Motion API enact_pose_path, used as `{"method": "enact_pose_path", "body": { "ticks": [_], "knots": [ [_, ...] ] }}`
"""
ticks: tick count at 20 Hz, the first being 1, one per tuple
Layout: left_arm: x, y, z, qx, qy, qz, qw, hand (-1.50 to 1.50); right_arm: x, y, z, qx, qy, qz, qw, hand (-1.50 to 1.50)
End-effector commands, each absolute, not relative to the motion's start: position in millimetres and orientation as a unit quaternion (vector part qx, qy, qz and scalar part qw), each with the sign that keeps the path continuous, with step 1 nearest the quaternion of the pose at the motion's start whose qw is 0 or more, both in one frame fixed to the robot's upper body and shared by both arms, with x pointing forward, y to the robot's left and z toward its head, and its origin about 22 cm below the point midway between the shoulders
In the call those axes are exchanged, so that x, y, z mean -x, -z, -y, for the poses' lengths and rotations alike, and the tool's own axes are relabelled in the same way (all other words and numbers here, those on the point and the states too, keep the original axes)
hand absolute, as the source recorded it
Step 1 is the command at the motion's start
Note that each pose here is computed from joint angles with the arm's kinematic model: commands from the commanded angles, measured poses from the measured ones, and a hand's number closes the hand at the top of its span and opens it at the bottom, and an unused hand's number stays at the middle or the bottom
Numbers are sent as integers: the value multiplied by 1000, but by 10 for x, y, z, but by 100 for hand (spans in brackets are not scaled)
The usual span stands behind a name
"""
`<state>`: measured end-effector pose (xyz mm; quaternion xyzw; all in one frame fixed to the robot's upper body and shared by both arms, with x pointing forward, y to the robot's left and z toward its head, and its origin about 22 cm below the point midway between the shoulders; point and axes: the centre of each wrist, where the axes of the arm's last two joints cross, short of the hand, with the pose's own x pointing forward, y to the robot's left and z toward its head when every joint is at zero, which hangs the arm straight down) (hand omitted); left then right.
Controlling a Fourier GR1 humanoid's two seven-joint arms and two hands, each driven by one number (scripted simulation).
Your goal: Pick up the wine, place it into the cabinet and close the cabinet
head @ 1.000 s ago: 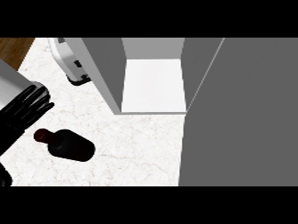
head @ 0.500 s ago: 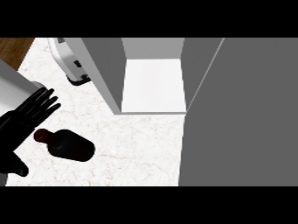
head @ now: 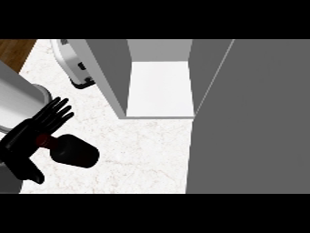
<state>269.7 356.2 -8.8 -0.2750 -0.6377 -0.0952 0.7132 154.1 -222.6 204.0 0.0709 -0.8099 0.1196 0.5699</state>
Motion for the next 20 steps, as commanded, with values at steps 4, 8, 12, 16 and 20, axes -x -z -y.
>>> {"method": "enact_pose_path", "body": {
  "ticks": [4,8,12,16,20],
  "knots": [
    [-2588,382,-3625,278,90,630,720,-150,-1247,-2101,2248,-98,-105,823,550,-150],
    [-2789,429,-3427,282,94,635,713,-150,-1239,-2213,2280,-99,-121,823,546,-150],
    [-2807,548,-3493,286,88,628,718,-150,-1339,-2181,2208,-110,-128,815,554,-150],
    [-2790,535,-3539,280,103,626,721,-150,-1253,-2127,2199,-108,-117,818,552,-150],
    [-2756,711,-3449,273,95,627,723,-150,-1156,-2247,2246,-105,-119,823,545,-150]
  ]
}}
